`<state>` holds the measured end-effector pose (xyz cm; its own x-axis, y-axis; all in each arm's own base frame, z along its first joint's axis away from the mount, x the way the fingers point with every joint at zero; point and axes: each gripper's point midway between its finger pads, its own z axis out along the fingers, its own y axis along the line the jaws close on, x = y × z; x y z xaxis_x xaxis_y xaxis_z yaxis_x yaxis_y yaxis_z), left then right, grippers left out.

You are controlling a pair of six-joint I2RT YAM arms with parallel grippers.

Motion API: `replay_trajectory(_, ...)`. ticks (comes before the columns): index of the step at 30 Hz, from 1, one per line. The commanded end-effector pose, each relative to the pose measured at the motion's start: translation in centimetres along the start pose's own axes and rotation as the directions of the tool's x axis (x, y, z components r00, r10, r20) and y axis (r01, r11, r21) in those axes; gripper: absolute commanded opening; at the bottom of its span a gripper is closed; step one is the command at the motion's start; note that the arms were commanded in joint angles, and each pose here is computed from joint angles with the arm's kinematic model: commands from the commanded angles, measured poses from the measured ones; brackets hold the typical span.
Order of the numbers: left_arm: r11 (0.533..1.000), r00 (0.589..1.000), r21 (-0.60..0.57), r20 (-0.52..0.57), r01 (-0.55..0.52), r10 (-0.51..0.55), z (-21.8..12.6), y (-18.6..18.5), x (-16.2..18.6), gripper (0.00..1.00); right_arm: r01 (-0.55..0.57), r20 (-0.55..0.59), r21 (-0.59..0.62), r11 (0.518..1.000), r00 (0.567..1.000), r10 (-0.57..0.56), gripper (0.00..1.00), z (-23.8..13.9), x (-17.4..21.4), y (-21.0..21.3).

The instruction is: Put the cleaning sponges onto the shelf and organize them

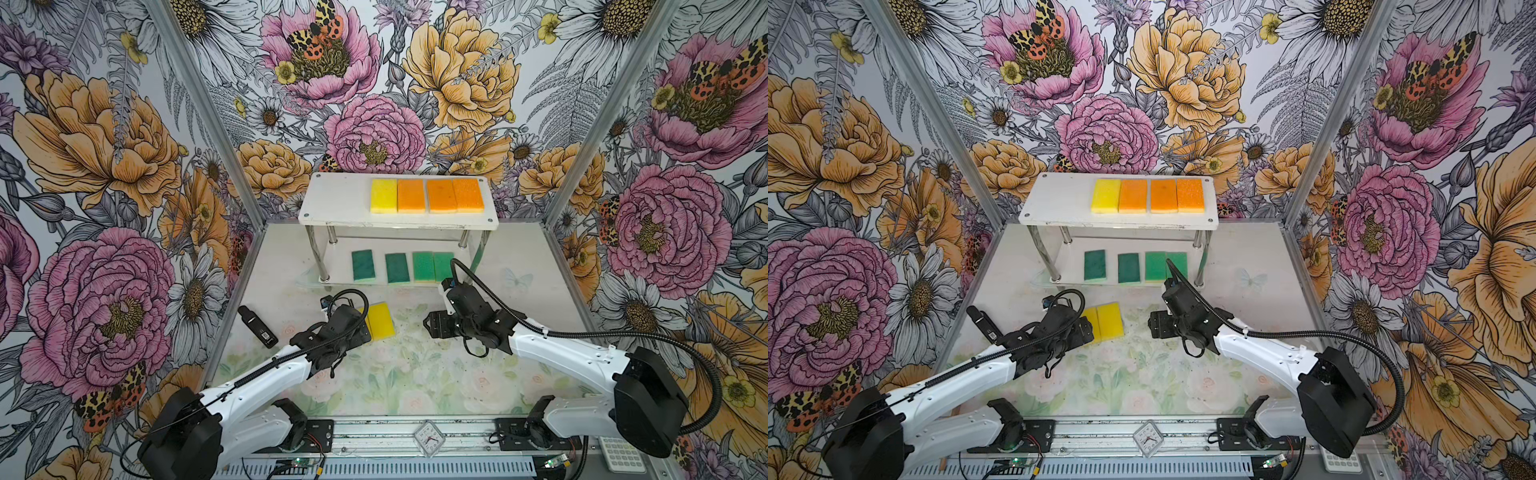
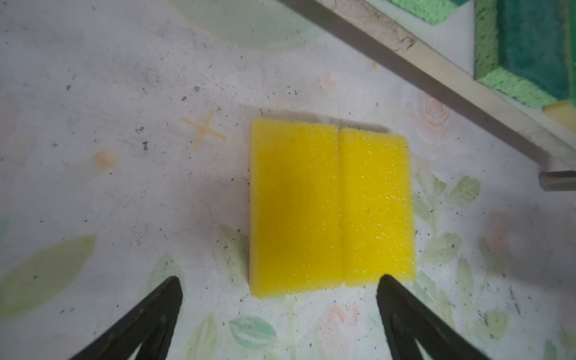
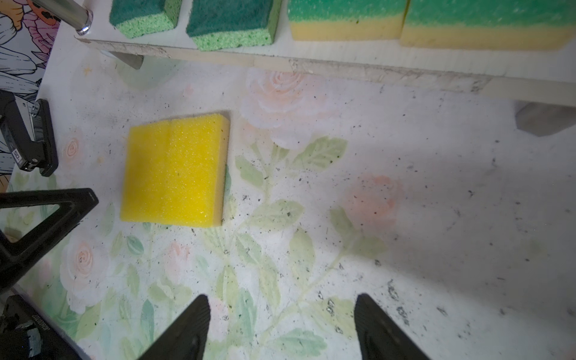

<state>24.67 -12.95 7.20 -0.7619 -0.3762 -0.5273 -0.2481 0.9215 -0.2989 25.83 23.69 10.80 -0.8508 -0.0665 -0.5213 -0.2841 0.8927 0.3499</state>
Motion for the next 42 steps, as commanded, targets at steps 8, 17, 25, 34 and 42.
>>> replay_trajectory(8, 0.999, 0.998, 0.034, -0.047, -0.034, 0.036, 2.0, -2.4, 0.3, 0.99, 0.005, 0.020, -0.021, 1.000, 1.000, -0.005, 0.75, -0.1, -0.9, 0.9)
replay_trajectory(17, 0.999, 0.993, -0.044, -0.119, -0.018, 0.012, 2.7, -0.1, 1.8, 0.99, 0.006, 0.018, -0.022, 1.000, 1.000, -0.005, 0.75, -0.1, -0.8, 0.9)
replay_trajectory(25, 0.992, 0.995, -0.127, -0.104, -0.005, -0.008, 1.3, 3.2, 1.2, 0.99, 0.007, 0.015, -0.025, 1.000, 1.000, -0.007, 0.75, 0.0, -0.7, 0.9)
replay_trajectory(34, 0.995, 0.998, -0.095, -0.060, -0.034, 0.028, 0.3, 2.4, 0.0, 0.99, 0.006, 0.008, -0.026, 1.000, 1.000, -0.006, 0.75, 0.4, -0.7, 1.0)
replay_trajectory(42, 0.985, 0.989, -0.136, -0.122, -0.104, 0.087, 1.5, 1.8, 0.8, 0.99, 0.001, 0.007, -0.028, 1.000, 1.000, -0.001, 0.75, 0.4, -0.6, 1.0)
